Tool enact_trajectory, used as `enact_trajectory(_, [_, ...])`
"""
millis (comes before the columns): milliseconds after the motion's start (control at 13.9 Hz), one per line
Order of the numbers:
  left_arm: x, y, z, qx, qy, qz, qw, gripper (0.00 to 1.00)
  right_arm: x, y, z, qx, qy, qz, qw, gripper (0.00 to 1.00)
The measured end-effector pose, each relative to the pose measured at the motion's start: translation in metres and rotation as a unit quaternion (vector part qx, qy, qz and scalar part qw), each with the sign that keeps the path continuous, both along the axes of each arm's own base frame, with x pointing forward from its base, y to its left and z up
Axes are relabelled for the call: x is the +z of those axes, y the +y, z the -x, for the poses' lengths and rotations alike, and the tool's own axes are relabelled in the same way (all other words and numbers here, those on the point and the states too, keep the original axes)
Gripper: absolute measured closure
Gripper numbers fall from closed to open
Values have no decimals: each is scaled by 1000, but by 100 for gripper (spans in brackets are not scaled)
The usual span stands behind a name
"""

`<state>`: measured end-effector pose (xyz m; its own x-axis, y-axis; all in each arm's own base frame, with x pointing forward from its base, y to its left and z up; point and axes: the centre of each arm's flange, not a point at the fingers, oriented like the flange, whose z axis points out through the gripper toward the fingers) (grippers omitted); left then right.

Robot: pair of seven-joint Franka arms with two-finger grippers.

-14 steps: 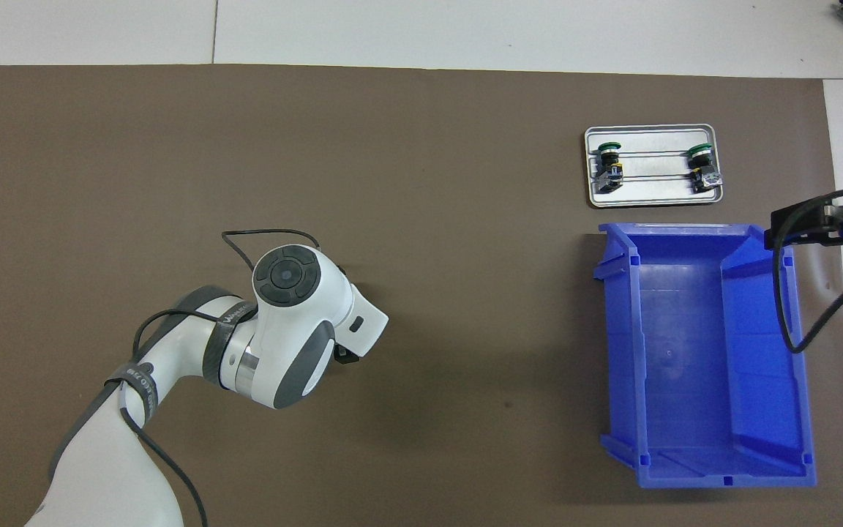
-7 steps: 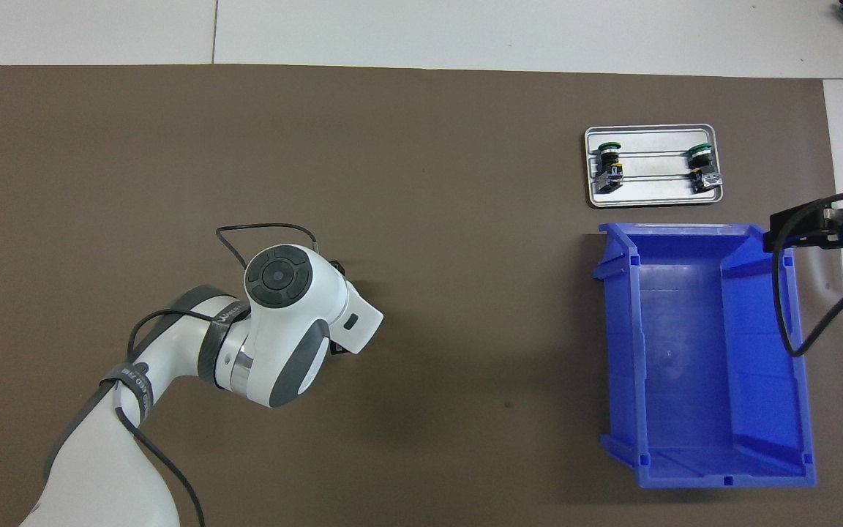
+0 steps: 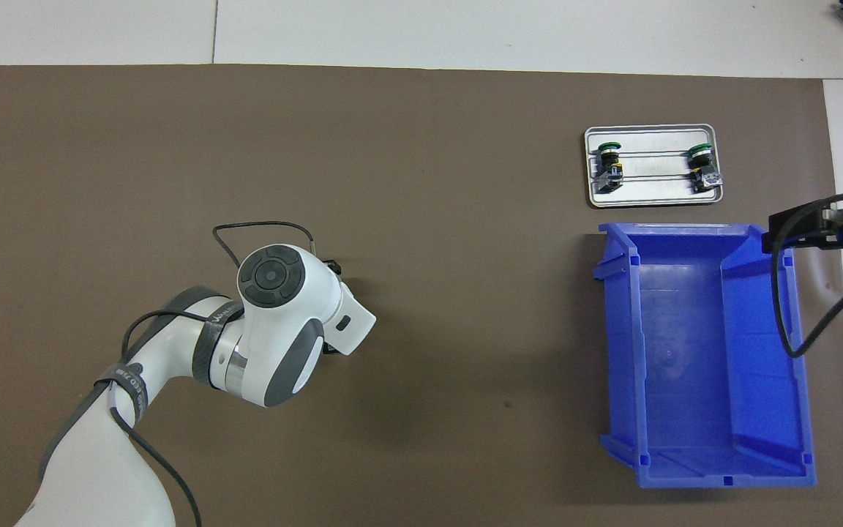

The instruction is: Place and press button with both arms

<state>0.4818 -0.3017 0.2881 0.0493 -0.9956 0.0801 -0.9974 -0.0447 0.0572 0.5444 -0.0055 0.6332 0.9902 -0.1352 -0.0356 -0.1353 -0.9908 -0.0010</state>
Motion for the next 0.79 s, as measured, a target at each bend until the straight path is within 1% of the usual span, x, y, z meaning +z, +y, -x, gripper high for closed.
enact_trajectory(72, [1,0,0,0,-2,1,1000,17,0,0,0,0,0,0,1000,0])
enact_trajectory(216, [1,-2,-1,-1,-9,4,1000,18,0,0,0,0,0,0,1000,0])
enact_trajectory(433, [1,-2,-1,-2,-11,6,1000,23,0,0,0,0,0,0,1000,0])
enact_trajectory(505, [1,-2,-1,-2,-12,6,1000,23,0,0,0,0,0,0,1000,0])
enact_trajectory(649, [2,-2,-2,-1,-18,9,1000,37,0,0,0,0,0,0,1000,0])
enact_trajectory(721, [2,-2,-2,-1,-19,9,1000,37,0,0,0,0,0,0,1000,0])
enact_trajectory(793, [3,-2,-3,0,-22,10,1000,43,0,0,0,0,0,0,1000,0])
